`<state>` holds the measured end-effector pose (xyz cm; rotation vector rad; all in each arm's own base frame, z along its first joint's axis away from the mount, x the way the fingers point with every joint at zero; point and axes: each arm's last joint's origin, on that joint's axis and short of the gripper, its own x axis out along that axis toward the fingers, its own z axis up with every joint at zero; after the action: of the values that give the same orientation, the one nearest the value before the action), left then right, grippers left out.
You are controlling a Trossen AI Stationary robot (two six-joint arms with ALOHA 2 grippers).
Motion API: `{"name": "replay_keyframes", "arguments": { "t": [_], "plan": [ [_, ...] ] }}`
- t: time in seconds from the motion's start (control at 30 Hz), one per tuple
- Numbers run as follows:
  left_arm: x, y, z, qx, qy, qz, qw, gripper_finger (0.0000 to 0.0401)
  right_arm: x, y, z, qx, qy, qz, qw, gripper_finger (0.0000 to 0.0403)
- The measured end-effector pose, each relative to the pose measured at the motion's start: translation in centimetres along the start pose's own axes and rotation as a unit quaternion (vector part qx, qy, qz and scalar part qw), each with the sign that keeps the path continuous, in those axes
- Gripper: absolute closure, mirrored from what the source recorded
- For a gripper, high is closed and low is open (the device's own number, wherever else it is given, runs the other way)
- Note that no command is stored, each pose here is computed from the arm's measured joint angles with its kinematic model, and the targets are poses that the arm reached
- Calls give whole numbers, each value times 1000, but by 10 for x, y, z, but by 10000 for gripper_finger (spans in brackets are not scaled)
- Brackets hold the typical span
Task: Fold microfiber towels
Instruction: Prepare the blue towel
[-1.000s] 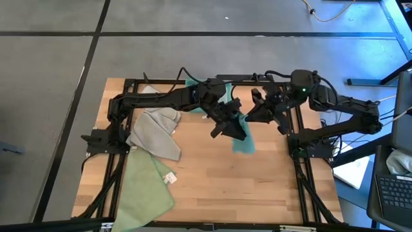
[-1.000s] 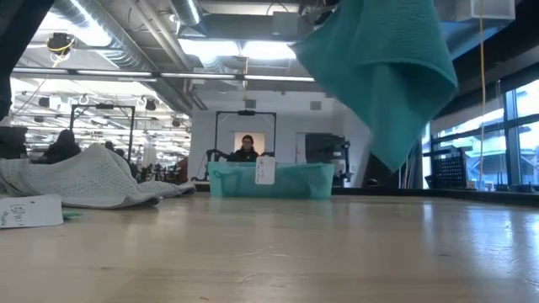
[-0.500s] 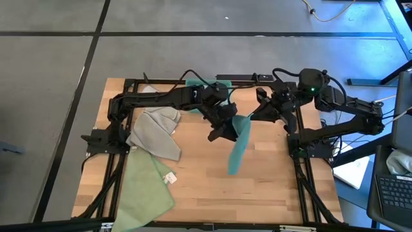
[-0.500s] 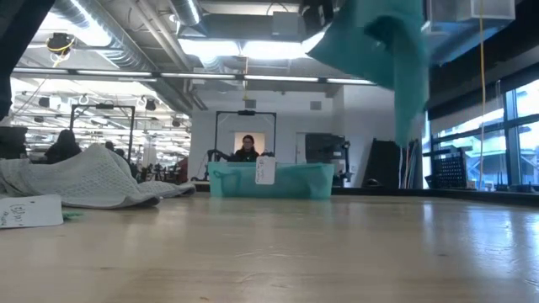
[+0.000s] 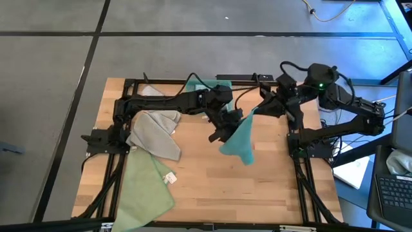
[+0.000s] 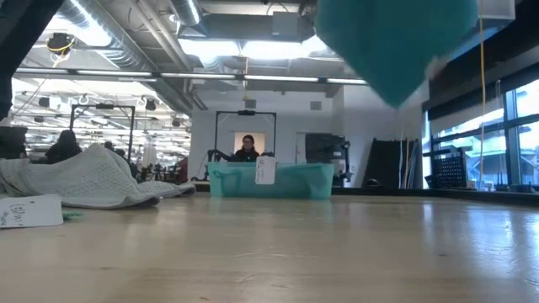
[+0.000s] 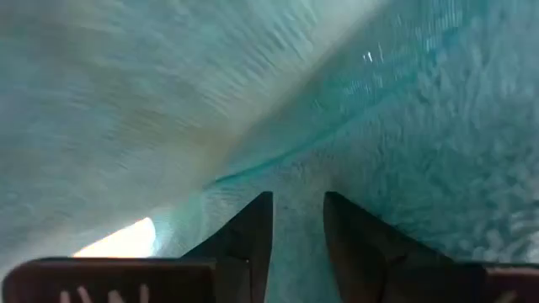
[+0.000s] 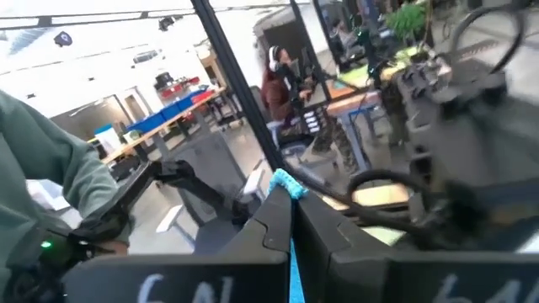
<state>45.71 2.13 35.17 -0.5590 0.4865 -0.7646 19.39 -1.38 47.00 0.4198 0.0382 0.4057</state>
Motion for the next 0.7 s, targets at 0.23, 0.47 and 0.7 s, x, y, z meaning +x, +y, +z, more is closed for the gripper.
{"name": "replay_keyframes", "arguments": {
  "t": [0.23,0.47,0.7],
  "plan": [
    [-1,-1,-1,-29,17,-31,999,301,-6,-8,0,6,20,-35,999,398],
    [-12,7,2,-42,9,-22,999,303,-7,-9,-3,14,34,-41,998,398],
    [-13,5,1,-33,28,-65,997,339,-7,-9,-4,15,37,-42,998,398]
  ]
}}
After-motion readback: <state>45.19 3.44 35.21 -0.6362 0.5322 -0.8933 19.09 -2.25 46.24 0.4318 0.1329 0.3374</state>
